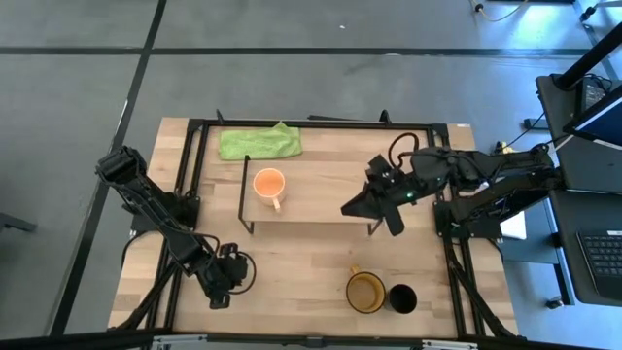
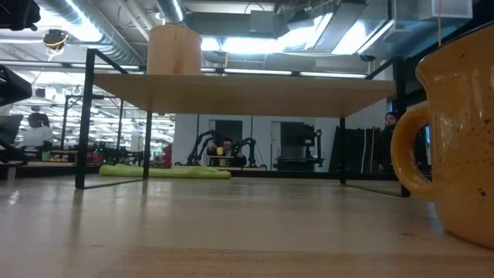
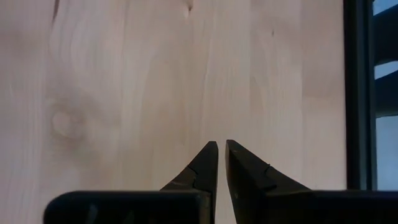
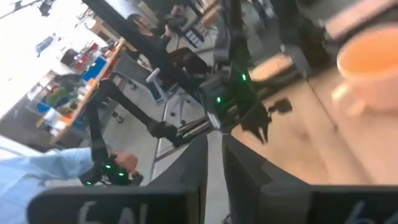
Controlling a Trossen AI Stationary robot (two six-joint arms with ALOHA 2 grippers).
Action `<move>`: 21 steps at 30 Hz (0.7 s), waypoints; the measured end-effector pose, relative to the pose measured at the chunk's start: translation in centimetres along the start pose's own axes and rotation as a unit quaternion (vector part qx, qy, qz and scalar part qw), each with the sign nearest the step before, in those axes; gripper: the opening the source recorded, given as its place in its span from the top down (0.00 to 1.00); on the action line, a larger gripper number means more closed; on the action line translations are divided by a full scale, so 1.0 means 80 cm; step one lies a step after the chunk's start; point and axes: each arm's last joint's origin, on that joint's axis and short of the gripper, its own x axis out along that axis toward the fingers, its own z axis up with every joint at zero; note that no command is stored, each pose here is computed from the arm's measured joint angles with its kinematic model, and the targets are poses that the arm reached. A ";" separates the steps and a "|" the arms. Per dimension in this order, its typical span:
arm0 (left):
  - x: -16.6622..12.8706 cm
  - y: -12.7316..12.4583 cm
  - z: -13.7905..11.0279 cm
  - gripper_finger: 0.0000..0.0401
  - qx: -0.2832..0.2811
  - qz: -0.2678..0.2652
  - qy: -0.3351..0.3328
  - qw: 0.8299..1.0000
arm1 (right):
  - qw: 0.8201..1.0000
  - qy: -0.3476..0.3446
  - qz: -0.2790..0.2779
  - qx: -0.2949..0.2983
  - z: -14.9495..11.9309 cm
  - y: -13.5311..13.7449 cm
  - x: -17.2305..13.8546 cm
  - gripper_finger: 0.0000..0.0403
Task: Stack small to large cups/mugs on shelf
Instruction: Adjust the yellow mug
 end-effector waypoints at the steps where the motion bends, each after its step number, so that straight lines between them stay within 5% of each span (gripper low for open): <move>1: 0.000 0.000 0.000 0.94 0.000 0.000 0.003 1.000 | 1.000 -0.005 0.003 -0.012 0.002 0.001 -0.001 0.87; 5: 0.000 0.000 -0.001 0.94 0.000 0.000 0.006 1.000 | 1.000 0.007 -0.022 -0.008 0.007 0.007 -0.011 0.87; 8: 0.000 0.000 -0.001 0.94 0.000 0.000 0.006 1.000 | 0.995 0.040 -0.094 -0.013 0.009 0.008 -0.025 0.87; 16: 0.000 0.001 -0.001 0.94 0.000 0.001 0.009 1.000 | 0.968 0.117 -0.201 -0.091 0.017 0.047 -0.037 0.85; 18: 0.000 0.001 -0.001 0.94 0.000 0.000 0.011 1.000 | 0.956 0.163 -0.233 -0.077 0.011 0.051 -0.029 0.85; 21: 0.000 0.002 -0.002 0.94 0.000 0.002 0.013 1.000 | 0.912 0.268 -0.297 -0.087 -0.013 0.047 -0.012 0.85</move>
